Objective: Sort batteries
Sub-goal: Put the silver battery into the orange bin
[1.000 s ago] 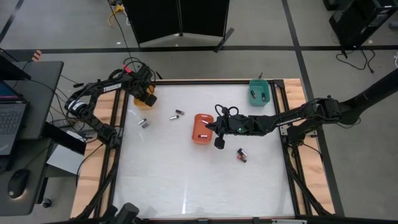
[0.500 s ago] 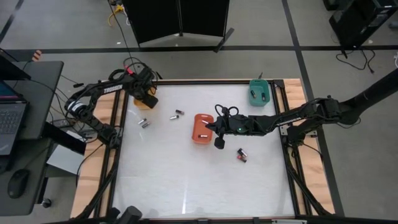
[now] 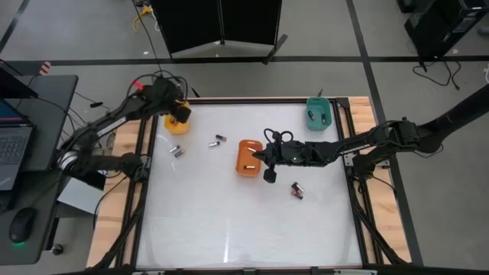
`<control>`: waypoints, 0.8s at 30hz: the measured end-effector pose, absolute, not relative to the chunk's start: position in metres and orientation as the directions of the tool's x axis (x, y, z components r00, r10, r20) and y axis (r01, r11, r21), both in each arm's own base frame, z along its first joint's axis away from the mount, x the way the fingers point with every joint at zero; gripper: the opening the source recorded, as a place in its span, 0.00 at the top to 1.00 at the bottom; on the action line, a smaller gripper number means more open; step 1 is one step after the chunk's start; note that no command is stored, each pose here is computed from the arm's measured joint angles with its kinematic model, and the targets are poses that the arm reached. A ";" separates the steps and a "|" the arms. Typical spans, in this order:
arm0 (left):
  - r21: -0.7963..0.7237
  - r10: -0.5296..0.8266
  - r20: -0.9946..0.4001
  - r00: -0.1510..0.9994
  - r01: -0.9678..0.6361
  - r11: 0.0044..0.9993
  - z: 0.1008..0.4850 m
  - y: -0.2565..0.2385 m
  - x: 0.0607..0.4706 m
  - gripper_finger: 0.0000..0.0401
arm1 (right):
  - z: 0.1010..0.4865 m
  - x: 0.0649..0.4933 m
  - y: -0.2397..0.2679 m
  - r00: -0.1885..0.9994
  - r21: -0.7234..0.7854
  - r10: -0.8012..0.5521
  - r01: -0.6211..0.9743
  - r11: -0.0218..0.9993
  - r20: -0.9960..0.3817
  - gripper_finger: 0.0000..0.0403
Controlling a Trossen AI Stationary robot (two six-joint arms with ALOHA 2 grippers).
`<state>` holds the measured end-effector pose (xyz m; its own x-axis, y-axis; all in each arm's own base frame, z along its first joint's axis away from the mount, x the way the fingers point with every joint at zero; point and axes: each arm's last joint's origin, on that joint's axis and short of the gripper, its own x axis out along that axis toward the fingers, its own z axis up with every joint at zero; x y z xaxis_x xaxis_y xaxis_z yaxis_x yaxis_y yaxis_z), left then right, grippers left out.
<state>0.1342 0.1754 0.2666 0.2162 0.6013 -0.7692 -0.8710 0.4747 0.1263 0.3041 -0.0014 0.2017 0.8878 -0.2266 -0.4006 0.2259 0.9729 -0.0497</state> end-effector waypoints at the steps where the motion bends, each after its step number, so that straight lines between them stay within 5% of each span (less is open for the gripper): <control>1: 0.115 0.620 -0.746 0.243 -0.870 0.479 0.272 0.170 0.134 0.82 | 0.202 0.304 -0.001 0.888 -0.049 -0.227 0.226 0.973 -0.400 0.97; 9: 0.060 0.685 -0.563 0.463 -0.803 0.593 0.275 0.130 0.137 0.89 | 0.194 0.315 0.000 0.913 -0.025 -0.196 0.200 0.979 -0.357 0.97; 16: -0.012 0.606 -0.362 0.709 -0.653 0.757 0.251 0.098 0.143 0.90 | 0.167 0.329 0.000 0.920 0.002 -0.188 0.201 0.980 -0.344 0.97; 24: 0.000 0.536 -0.252 0.806 -0.554 0.833 0.239 0.079 0.149 0.90 | 0.167 0.332 0.001 0.934 0.041 -0.160 0.183 0.982 -0.320 0.97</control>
<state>0.1491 0.0786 0.2386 0.8060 0.5357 -0.2519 -0.5535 0.8328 0.0002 0.3319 0.0012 0.1668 0.9338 -0.1602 -0.3200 0.1826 0.9823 0.0412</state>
